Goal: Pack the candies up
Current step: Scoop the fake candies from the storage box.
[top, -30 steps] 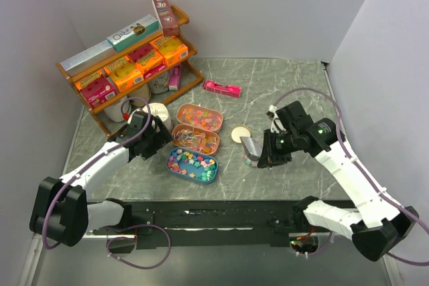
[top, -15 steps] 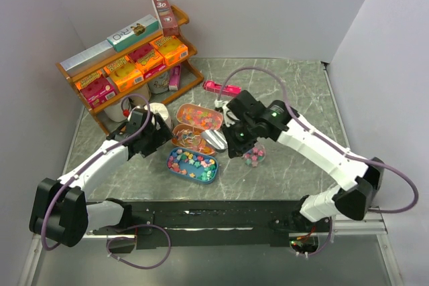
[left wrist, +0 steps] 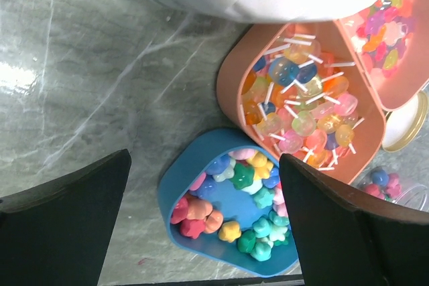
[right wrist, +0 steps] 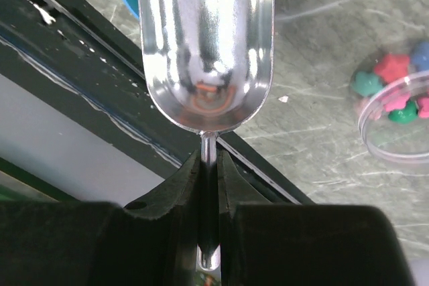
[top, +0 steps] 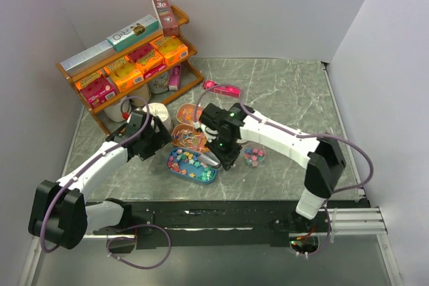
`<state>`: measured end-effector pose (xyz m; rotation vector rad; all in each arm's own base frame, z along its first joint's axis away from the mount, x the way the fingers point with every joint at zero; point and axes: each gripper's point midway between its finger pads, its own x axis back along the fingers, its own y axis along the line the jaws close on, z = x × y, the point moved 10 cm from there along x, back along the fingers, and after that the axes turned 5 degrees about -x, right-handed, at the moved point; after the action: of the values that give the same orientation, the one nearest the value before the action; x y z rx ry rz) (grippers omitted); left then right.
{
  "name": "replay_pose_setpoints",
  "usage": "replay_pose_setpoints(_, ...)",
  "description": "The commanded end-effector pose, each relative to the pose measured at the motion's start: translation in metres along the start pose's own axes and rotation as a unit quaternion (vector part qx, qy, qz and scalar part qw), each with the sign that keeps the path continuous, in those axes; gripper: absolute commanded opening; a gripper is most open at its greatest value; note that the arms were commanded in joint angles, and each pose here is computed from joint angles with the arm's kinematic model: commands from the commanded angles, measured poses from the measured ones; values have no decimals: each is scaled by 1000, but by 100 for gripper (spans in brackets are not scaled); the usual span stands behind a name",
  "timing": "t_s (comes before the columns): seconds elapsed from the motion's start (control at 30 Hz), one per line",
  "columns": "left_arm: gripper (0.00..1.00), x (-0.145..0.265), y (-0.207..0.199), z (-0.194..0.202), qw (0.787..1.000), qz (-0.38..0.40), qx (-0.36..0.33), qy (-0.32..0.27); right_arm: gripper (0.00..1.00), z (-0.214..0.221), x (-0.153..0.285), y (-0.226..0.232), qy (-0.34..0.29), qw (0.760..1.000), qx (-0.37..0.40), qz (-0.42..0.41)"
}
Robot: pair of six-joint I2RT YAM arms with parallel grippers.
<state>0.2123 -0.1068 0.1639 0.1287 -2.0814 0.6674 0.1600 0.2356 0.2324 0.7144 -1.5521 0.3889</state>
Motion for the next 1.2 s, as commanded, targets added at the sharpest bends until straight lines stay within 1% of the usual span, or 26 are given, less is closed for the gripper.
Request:
replay_pose_setpoints(0.0, 99, 4, 3, 3, 1000, 11, 1, -4, 0, -11, 8, 11, 1, 999, 51, 9)
replay_pose_setpoints(0.13, 97, 0, 6, 8, 1000, 17, 6, 6, 0, -18, 1, 19, 16, 997, 70, 17)
replay_pose_setpoints(0.23, 93, -4, 6, 11, 1000, 21, 7, 18, 0, -21, -7, 23, 34, 996, 81, 27)
replay_pose_setpoints(0.37, 84, -9, 6, 14, 999, 25, 9, 28, 0, -23, -20, 24, 62, 993, 88, 49)
replay_pose_setpoints(0.43, 81, -11, 7, 15, 999, 25, 9, 30, 0, -23, -22, 24, 67, 992, 91, 56)
replay_pose_setpoints(0.57, 71, -14, 8, 18, 999, 31, 9, 38, 0, -27, -31, 24, 76, 991, 91, 67)
replay_pose_setpoints(0.67, 67, -17, 9, 19, 999, 27, 9, 44, 0, -33, -36, 26, 78, 989, 95, 77)
replay_pose_setpoints(0.87, 62, -22, 9, 20, 998, 25, 4, 53, 0, -46, -44, 30, 77, 987, 116, 79)
replay_pose_setpoints(1.07, 59, -24, 9, 22, 998, 25, 0, 60, 0, -53, -56, 34, 78, 986, 121, 80)
replay_pose_setpoints(1.17, 57, -25, 10, 23, 998, 29, 0, 63, 0, -54, -62, 34, 69, 987, 121, 82)
